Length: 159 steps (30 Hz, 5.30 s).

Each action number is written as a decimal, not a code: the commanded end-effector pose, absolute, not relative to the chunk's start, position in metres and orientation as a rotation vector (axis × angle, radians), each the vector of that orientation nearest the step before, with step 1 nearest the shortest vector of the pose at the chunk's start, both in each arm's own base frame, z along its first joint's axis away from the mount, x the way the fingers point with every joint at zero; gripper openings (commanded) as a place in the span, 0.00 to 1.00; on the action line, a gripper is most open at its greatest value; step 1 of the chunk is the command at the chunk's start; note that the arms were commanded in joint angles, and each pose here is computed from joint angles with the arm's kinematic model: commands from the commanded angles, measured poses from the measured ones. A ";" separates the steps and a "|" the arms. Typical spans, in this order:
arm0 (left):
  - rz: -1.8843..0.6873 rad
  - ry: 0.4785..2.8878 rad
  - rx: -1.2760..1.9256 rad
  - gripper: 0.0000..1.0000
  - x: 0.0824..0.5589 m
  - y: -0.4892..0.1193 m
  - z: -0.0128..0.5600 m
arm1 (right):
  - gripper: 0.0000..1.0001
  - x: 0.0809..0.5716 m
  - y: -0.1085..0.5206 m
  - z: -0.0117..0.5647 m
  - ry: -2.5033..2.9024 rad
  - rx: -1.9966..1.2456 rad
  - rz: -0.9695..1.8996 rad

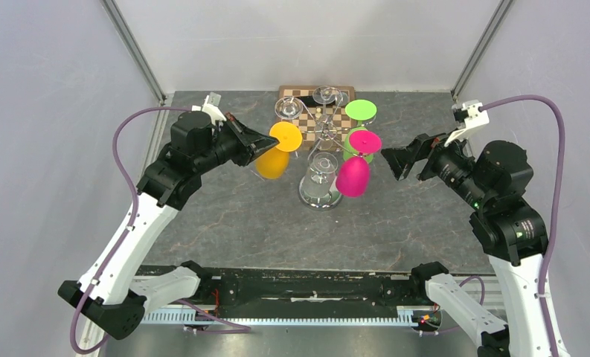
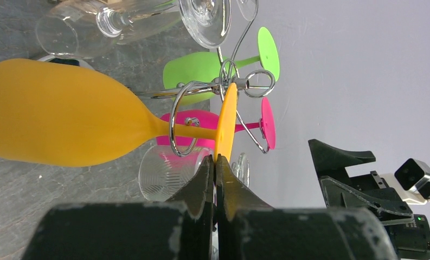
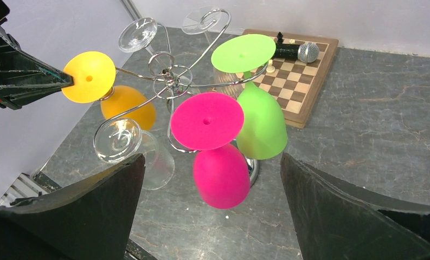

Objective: Take the wine glass off the wine glass rack
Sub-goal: Pick up the wine glass from the wine rack, then place the wine glass at the center of the board.

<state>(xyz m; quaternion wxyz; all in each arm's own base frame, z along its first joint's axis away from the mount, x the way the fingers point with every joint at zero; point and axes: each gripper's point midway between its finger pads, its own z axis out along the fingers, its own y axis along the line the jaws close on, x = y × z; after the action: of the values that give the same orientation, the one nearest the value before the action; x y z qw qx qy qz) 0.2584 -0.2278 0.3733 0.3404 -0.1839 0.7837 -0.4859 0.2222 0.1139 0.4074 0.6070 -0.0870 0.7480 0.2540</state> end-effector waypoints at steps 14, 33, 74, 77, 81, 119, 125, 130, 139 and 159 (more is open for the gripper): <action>-1.223 1.947 -0.398 0.02 0.267 -0.216 0.407 | 0.98 0.231 0.118 0.413 1.694 -0.203 0.597; -1.357 1.974 -0.301 0.02 0.277 -0.247 0.405 | 0.98 0.231 0.111 0.408 1.694 -0.183 0.560; -1.393 2.076 -0.085 0.02 0.176 -0.228 0.384 | 0.98 0.210 0.124 0.418 1.729 -0.196 0.687; -1.388 2.088 -0.054 0.02 0.163 -0.223 0.378 | 0.99 0.205 0.125 0.412 1.757 -0.200 0.695; -1.376 2.126 0.013 0.02 0.148 -0.218 0.361 | 0.99 0.195 0.132 0.401 1.797 -0.260 0.736; -1.145 2.255 0.398 0.02 0.108 -0.233 0.272 | 0.84 0.136 0.178 0.212 2.272 -0.354 0.839; -1.137 2.267 0.463 0.02 0.103 -0.232 0.259 | 0.82 0.118 0.180 0.194 2.330 -0.331 0.884; -1.137 2.246 0.488 0.02 0.100 -0.229 0.262 | 0.81 0.102 0.193 0.169 2.391 -0.360 0.910; -1.124 2.242 0.521 0.02 0.097 -0.225 0.261 | 0.82 0.071 0.234 0.172 2.382 -0.484 0.917; -0.956 2.206 0.893 0.02 0.064 -0.235 0.237 | 0.84 0.054 0.270 0.222 2.238 -0.299 1.068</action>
<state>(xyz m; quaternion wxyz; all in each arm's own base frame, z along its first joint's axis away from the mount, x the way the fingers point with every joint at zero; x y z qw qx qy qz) 0.0628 -0.2254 0.2270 0.2384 0.2894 0.8483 -0.3738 0.0407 0.2601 0.1799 0.2790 -0.1715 0.8742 0.3586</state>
